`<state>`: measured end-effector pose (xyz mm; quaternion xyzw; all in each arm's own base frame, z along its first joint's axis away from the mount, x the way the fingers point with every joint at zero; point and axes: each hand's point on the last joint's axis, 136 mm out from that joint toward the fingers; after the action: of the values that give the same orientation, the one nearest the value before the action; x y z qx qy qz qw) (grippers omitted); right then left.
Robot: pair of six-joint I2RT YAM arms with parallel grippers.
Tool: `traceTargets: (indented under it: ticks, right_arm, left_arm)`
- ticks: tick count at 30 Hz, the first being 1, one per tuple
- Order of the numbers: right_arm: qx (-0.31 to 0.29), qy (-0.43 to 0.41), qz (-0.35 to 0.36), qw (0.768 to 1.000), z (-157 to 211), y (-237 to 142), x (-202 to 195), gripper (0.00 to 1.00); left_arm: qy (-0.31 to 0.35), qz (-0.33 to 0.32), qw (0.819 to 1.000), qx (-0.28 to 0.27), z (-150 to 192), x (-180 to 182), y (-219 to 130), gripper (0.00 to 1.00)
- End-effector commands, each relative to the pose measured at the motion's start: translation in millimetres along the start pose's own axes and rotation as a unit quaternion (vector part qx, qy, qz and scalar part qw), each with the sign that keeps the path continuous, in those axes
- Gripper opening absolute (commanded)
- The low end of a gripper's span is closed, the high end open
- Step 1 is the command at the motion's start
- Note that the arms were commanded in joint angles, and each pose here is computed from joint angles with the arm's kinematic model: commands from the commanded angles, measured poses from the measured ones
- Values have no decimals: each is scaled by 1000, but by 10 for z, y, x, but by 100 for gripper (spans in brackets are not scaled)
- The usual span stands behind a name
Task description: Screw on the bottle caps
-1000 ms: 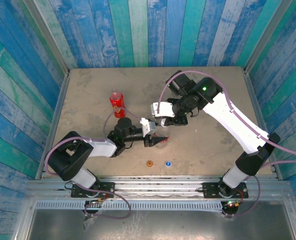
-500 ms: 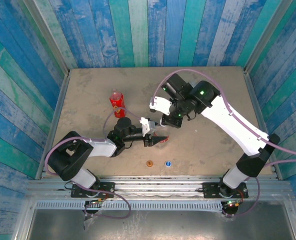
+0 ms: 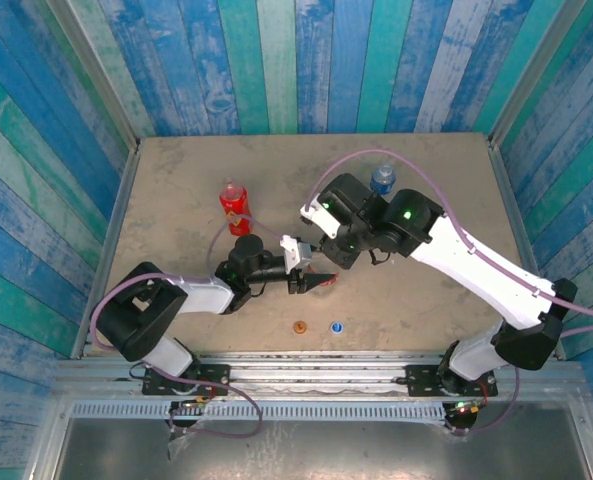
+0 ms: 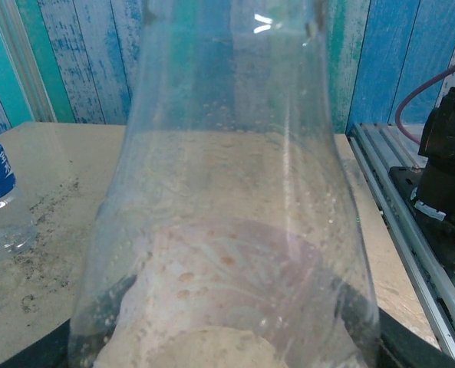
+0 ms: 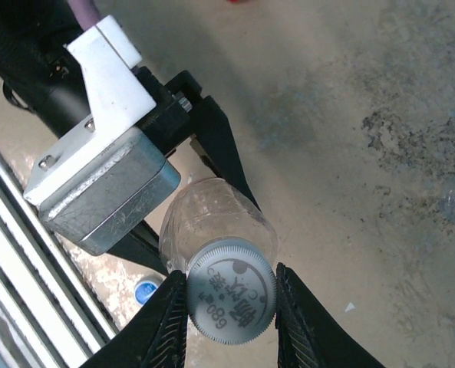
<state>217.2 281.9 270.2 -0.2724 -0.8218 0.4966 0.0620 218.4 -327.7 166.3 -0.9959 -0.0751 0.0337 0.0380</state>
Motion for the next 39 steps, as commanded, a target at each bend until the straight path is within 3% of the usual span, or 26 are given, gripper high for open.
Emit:
traceTargets:
  ticks: [1, 11, 23, 27, 39]
  right_arm:
    - [44, 14, 8, 999, 236, 145, 30, 22]
    - [43, 3, -8, 999, 297, 226, 100, 24]
    - [68, 176, 24, 982, 404, 304, 108, 17]
    - [73, 203, 48, 975, 428, 319, 127, 16]
    - [121, 223, 23, 967, 322, 218, 196, 8]
  left_arm:
    - [-33, 6, 999, 17, 145, -15, 31, 61]
    - [-39, 2, 999, 14, 129, 2, 38, 60]
    - [-37, -46, 998, 1, 60, 149, 3, 59]
    - [-34, -53, 998, -3, 28, 163, -6, 59]
    - [-7, -44, 999, 11, 97, 100, -41, 60]
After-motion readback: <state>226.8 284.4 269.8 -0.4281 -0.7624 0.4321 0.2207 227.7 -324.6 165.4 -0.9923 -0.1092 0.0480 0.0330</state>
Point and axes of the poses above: each hand's point on the last joint's axis, 136 mm out from that joint toward the fingers, its own y axis out along the fingers, its own x axis along the line the jaws close on, z = x × y, and after that the axes turned 6 degrees about -y, right-handed
